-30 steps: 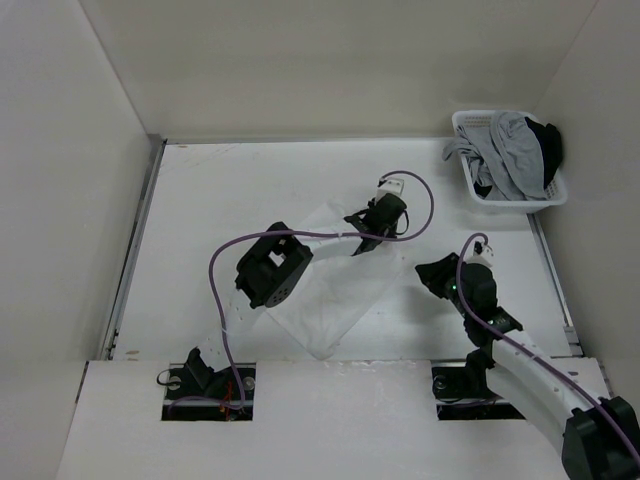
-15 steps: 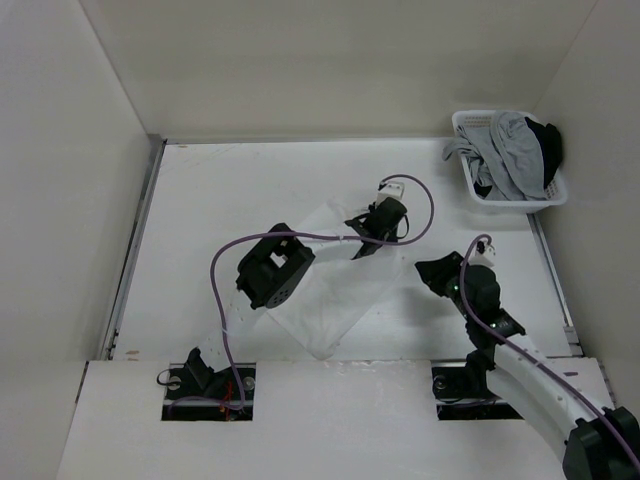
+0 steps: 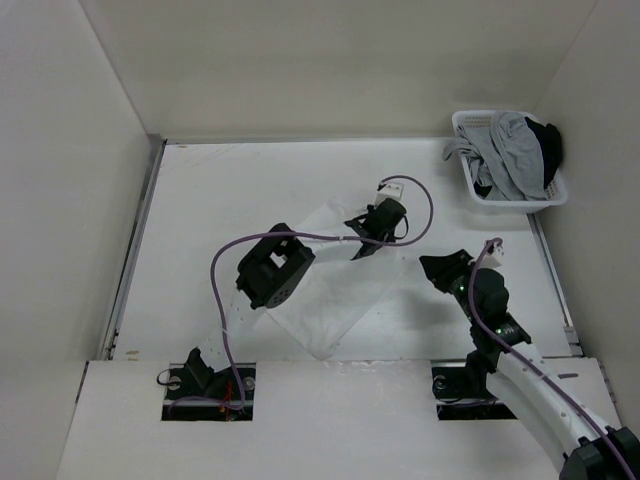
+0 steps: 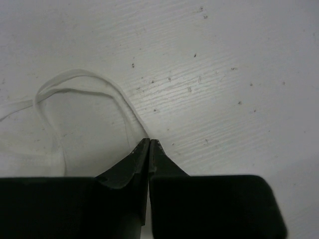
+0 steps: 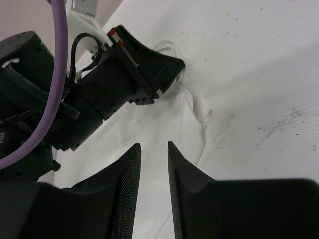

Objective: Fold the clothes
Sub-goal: Flatten the tank top out

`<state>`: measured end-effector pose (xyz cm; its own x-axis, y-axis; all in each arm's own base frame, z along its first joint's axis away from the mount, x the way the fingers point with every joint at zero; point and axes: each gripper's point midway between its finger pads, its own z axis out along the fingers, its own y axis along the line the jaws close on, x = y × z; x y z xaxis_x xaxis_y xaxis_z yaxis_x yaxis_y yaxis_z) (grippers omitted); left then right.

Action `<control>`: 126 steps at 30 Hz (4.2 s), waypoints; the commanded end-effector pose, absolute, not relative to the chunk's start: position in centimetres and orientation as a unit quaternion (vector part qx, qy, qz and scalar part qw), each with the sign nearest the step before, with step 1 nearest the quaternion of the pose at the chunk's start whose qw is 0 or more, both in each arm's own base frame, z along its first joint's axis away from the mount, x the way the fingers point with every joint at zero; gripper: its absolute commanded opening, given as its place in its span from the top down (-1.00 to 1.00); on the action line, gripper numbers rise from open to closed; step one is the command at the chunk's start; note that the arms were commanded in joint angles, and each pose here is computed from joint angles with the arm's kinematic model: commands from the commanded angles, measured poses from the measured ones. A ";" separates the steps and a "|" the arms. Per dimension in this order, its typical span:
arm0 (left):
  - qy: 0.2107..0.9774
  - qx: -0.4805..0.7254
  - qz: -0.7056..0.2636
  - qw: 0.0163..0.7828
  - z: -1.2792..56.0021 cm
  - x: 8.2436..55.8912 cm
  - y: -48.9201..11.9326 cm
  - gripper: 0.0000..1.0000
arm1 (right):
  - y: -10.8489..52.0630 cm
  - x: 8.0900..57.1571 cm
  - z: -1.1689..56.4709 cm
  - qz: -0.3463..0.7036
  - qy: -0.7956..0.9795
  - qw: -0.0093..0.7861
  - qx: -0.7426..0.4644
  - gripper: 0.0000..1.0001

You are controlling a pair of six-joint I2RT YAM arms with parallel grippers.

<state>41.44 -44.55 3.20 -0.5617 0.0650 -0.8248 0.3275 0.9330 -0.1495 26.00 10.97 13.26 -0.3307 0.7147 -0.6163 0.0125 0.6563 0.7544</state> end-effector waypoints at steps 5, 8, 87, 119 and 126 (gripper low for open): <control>0.796 0.054 -0.228 0.559 19.2 40.5 -40.8 1.00 | 11.0 27.0 13.5 0.328 0.746 0.523 0.249 0.33; 0.782 0.044 -0.257 0.565 21.6 38.8 -39.0 1.00 | 11.2 27.8 13.2 0.318 0.755 0.517 0.248 0.31; 0.483 -0.174 -0.367 0.776 53.8 21.5 -10.7 1.00 | 16.0 20.3 53.6 0.321 0.607 0.727 0.022 1.00; 0.701 -0.230 -0.097 0.668 25.0 47.6 -13.5 0.98 | 20.8 49.2 29.5 0.209 0.776 0.591 0.069 1.00; 0.730 -0.212 -0.095 0.643 23.3 55.6 -15.0 0.51 | 20.0 57.9 28.2 0.201 0.792 0.569 0.089 0.59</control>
